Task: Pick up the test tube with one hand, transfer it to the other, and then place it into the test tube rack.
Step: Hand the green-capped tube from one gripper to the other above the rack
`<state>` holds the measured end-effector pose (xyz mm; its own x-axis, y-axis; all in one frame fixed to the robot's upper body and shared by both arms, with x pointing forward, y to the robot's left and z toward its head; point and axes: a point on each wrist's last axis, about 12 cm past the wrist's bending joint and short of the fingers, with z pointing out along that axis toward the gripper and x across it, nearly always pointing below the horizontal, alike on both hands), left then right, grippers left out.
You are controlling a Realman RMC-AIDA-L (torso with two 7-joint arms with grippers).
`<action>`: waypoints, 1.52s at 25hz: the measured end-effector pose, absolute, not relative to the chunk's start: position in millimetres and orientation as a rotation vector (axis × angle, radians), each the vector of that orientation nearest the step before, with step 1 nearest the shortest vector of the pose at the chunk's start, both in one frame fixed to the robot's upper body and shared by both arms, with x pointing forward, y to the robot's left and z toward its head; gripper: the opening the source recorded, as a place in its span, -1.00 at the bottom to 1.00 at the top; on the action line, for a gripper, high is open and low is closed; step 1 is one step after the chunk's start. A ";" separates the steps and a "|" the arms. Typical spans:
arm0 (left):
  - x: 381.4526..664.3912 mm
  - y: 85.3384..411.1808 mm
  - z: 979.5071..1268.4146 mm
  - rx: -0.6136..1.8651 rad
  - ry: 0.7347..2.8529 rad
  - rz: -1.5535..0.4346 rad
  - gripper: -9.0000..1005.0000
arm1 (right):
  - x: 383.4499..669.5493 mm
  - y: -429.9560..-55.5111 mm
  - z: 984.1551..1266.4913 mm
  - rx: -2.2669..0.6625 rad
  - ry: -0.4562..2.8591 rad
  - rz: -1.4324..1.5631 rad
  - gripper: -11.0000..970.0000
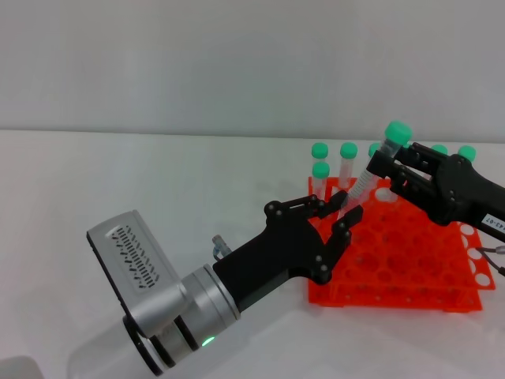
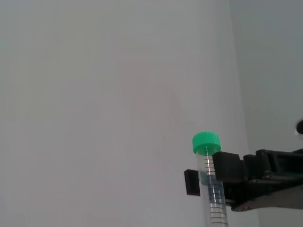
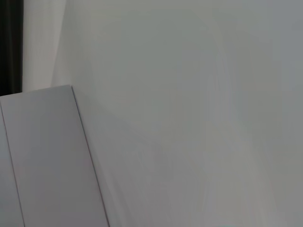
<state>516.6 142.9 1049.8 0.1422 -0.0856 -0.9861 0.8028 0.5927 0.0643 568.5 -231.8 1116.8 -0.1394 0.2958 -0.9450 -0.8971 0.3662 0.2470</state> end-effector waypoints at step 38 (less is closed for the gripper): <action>519.5 133.8 1040.1 0.739 1.376 -0.704 -0.68 | 568.2 -228.1 1115.0 -0.655 1.314 1.133 -0.58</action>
